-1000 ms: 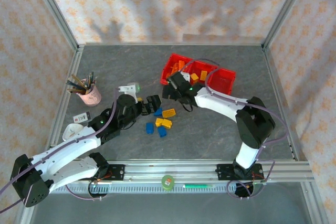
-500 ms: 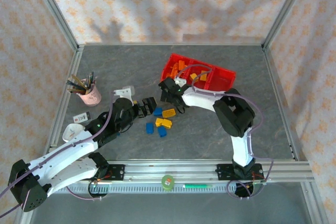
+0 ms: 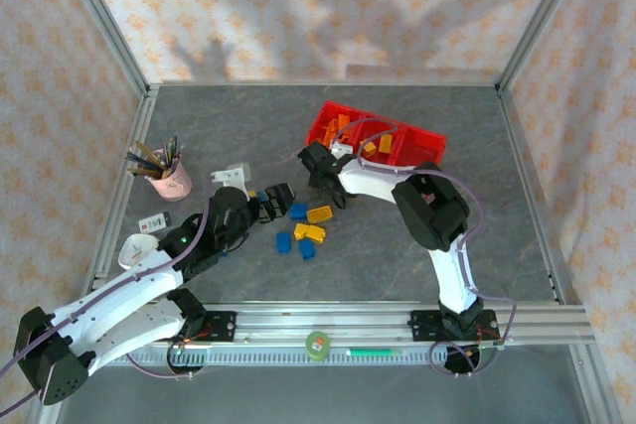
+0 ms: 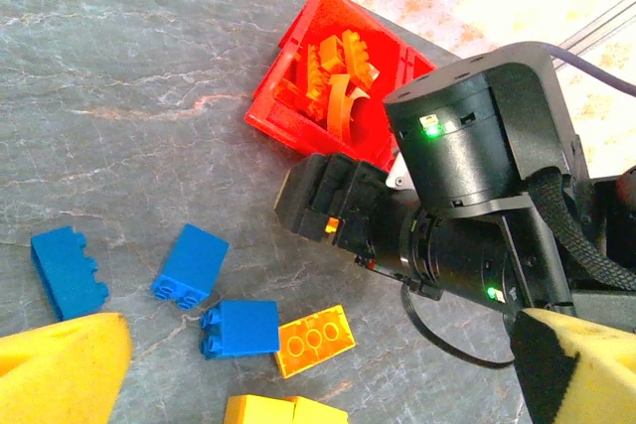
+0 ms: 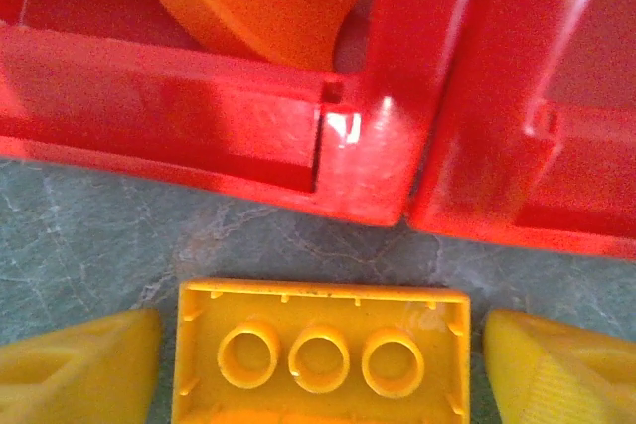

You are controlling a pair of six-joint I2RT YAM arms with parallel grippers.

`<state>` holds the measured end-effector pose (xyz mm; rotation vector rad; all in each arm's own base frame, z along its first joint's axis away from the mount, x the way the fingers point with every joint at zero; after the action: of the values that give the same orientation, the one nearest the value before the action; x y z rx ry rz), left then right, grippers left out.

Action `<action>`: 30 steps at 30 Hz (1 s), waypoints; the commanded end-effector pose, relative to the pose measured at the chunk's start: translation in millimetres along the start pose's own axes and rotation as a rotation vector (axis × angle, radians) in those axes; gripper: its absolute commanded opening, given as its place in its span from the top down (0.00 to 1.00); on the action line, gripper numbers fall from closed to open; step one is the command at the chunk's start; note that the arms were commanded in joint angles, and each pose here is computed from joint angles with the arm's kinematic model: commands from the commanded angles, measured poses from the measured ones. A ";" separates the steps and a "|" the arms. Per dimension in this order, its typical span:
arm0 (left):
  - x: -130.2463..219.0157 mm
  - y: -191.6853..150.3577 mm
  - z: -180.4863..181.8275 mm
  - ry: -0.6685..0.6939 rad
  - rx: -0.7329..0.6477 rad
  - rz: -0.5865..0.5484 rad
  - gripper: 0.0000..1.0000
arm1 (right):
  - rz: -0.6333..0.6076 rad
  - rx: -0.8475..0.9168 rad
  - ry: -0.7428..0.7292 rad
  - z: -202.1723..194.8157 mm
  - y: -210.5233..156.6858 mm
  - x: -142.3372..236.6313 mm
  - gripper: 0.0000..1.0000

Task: Sort the legos into containers by color
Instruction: Pick up the lego from the center of the table, then place the lego in the container.

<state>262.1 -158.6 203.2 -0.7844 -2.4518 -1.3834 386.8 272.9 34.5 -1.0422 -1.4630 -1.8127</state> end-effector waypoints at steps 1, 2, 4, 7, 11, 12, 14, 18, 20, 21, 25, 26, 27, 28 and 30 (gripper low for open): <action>1.4 2.3 7.0 0.023 0.020 -0.019 0.01 | 0.009 0.013 -0.002 -0.4 -2.7 -8.8 0.25; 1.4 2.4 6.4 0.021 0.020 -0.019 0.01 | 0.010 0.017 0.003 0.2 -3.0 -7.4 0.28; 1.6 3.8 4.7 0.013 0.024 -0.021 0.01 | 0.011 0.025 0.016 1.4 -2.9 -2.2 0.32; 1.7 6.0 0.6 -0.002 0.029 -0.023 0.01 | -0.009 0.030 0.040 3.2 4.7 11.9 0.36; 1.7 9.0 -5.5 -0.018 0.024 -0.019 0.01 | -0.043 0.038 0.072 2.6 18.3 35.1 0.41; 1.5 9.7 -8.2 -0.026 0.020 -0.015 0.01 | -0.051 0.038 0.078 2.0 22.6 41.8 0.41; 0.6 10.9 -12.5 -0.036 0.013 -0.007 0.01 | -0.068 0.036 0.109 2.3 32.9 57.4 0.41; -3.2 12.9 -23.7 -0.065 -0.005 0.012 0.01 | -0.117 0.011 0.137 -10.0 62.4 81.3 0.42; -7.0 13.5 -29.2 -0.078 -0.013 0.024 0.01 | -0.141 0.000 0.126 -21.4 78.9 84.1 0.42; -9.9 14.0 -31.8 -0.081 -0.019 0.030 0.01 | -0.145 -0.007 0.112 -28.8 87.0 81.7 0.42; -22.0 13.4 -42.8 -0.095 -0.045 0.060 0.01 | -0.152 -0.019 0.023 -56.8 112.8 62.3 0.42; -25.1 13.7 -45.7 -0.099 -0.049 0.065 0.01 | -0.158 -0.020 0.004 -62.9 119.6 57.6 0.42; -29.2 13.0 -47.6 -0.099 -0.054 0.073 0.01 | -0.161 -0.022 -0.008 -67.4 125.5 52.0 0.42; -32.4 13.0 -49.7 -0.102 -0.057 0.076 0.01 | -0.161 -0.024 -0.016 -71.3 130.2 46.7 0.42; -39.7 13.9 -53.8 -0.105 -0.063 0.077 0.01 | -0.154 -0.027 -0.022 -76.1 140.8 33.7 0.41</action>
<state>288.3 -201.8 206.0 -0.9596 -2.3828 -1.4029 456.3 176.9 137.6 -0.9584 -1.5084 -2.0013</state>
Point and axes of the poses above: each hand's point on the last joint's axis, 136 mm out from that joint toward the fingers, its own x axis back along the fingers, its own z axis along the line the jaws close on, y = z × x, the point moved 1 cm from there along x, back along the fingers, and after that the axes turned 1 degree about -x, right-handed, at the moved point
